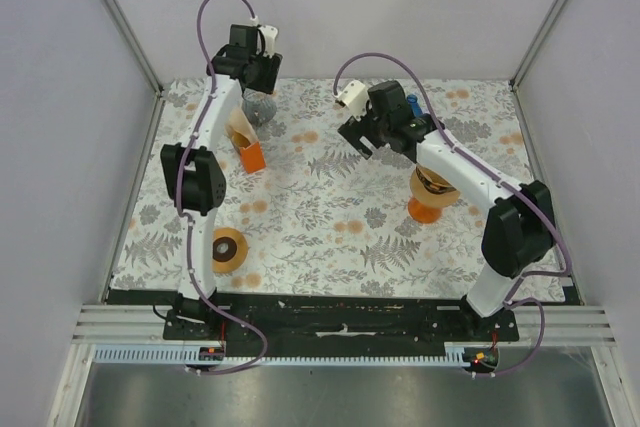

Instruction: Place the coffee filter in the dripper

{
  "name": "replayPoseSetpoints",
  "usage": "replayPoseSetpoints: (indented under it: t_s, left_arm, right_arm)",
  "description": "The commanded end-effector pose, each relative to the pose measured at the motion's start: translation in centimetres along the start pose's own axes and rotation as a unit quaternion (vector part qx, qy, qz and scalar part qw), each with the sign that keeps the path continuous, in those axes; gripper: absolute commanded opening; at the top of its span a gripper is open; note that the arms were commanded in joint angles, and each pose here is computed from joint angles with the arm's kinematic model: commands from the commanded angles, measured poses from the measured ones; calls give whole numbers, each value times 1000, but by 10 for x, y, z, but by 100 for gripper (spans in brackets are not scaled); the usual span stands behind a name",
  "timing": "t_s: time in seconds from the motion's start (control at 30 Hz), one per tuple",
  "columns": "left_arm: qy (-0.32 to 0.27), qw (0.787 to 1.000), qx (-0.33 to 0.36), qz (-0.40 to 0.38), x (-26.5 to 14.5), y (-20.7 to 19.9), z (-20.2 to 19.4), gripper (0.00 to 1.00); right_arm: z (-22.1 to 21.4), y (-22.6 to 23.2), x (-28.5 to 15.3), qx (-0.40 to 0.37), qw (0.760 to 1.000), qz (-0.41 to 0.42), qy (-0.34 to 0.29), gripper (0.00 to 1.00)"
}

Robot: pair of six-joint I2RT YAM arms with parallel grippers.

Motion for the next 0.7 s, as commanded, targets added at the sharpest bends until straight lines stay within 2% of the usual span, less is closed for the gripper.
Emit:
replayPoseSetpoints:
  t_s: [0.0, 0.3, 0.5, 0.67]
  left_arm:
    - [23, 997, 39, 54, 27, 6, -6, 69]
    - [42, 996, 64, 46, 74, -5, -32, 66]
    - [52, 997, 62, -13, 85, -19, -44, 46]
    - [71, 991, 80, -80, 74, -43, -52, 18]
  right_arm:
    - [36, -20, -40, 24, 995, -13, -91, 98]
    - [18, -24, -73, 32, 994, -41, -91, 98]
    - [3, -21, -87, 33, 995, -54, -82, 98]
    - [-3, -20, -98, 39, 994, -61, -85, 98]
Point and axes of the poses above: each gripper's point midway between its finger pads, its own x axis out along the fingers, its own y axis along the line the jaws close on, z = x × y, the point moved 8 cm from there along -x, back along the fingers, and after that the axes turned 7 degrees about -x, right-handed, at the moved point
